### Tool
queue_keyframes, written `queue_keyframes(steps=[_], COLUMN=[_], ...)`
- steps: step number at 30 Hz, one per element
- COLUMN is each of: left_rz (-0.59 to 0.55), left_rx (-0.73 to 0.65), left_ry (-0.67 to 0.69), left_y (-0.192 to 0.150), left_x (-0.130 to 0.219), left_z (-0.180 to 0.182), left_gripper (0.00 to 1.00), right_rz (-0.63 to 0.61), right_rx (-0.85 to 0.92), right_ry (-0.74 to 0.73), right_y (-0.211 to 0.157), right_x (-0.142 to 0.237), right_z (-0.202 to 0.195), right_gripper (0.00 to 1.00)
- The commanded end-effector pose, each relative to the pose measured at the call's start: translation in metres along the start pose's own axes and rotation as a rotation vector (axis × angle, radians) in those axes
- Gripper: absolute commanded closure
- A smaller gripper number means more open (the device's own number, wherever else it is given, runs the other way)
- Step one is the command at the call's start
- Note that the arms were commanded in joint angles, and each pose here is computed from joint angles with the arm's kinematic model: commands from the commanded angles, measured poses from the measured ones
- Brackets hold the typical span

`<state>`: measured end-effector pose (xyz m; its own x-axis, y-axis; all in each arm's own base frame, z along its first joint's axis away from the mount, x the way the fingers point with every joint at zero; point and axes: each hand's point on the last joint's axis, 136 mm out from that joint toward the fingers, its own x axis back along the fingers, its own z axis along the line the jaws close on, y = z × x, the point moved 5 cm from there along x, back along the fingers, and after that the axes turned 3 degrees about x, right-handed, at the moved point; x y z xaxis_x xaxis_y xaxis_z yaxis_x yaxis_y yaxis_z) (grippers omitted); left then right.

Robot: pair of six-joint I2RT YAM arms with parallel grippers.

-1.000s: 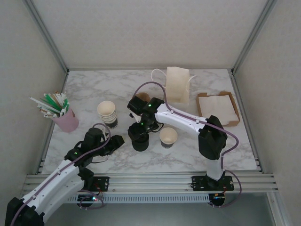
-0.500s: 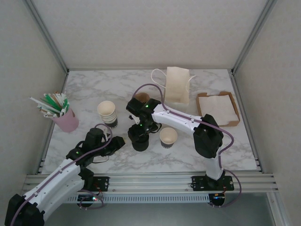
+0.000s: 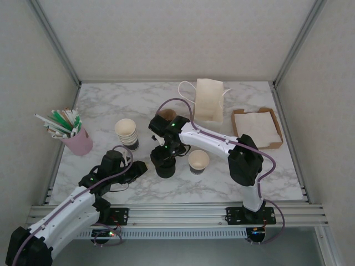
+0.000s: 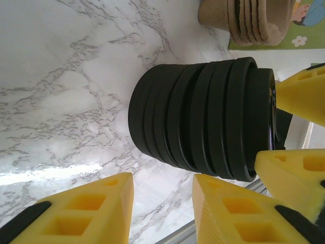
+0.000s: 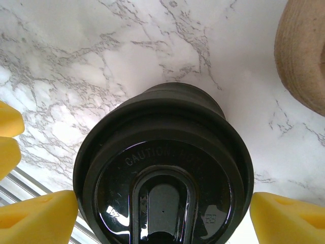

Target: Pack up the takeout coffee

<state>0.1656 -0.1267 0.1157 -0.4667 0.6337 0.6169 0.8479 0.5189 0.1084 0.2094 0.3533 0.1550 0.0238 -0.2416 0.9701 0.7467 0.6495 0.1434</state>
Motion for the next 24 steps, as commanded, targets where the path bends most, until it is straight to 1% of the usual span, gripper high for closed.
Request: queue_keyframes(steps=[1,9,14,20,24], left_rz=[0.003,0.006,0.006,0.014,0.017], left_rx=[-0.019,-0.017,-0.017,-0.008,-0.004], left_ry=[-0.022,-0.019,-0.024,-0.068,-0.09], left_y=[0.0015,0.0013,0.0011,0.0004,0.0004], left_x=[-0.0008,-0.0018,-0.0019,-0.0038,-0.0046], left_z=[-0.0023,-0.0018,-0.0023,-0.0062,-0.0085], left_gripper=[0.65,0.67,0.67,0.62,0.62], right_rz=[-0.014,-0.013,-0.013,-0.013,-0.012], right_rx=[0.011,0.012,0.011,0.011,0.012], right_ry=[0.004,0.008,0.014,0.019,0.022], right_y=[0.0076,0.0083,0.0087,0.0092,0.0085], right_x=[0.002,-0.0015,-0.0031,-0.0037,-0.0032], right_z=[0.0008,0.0009,0.0015,0.0021,0.0024], right_gripper=[0.12,0.13,0.17,0.2,0.24])
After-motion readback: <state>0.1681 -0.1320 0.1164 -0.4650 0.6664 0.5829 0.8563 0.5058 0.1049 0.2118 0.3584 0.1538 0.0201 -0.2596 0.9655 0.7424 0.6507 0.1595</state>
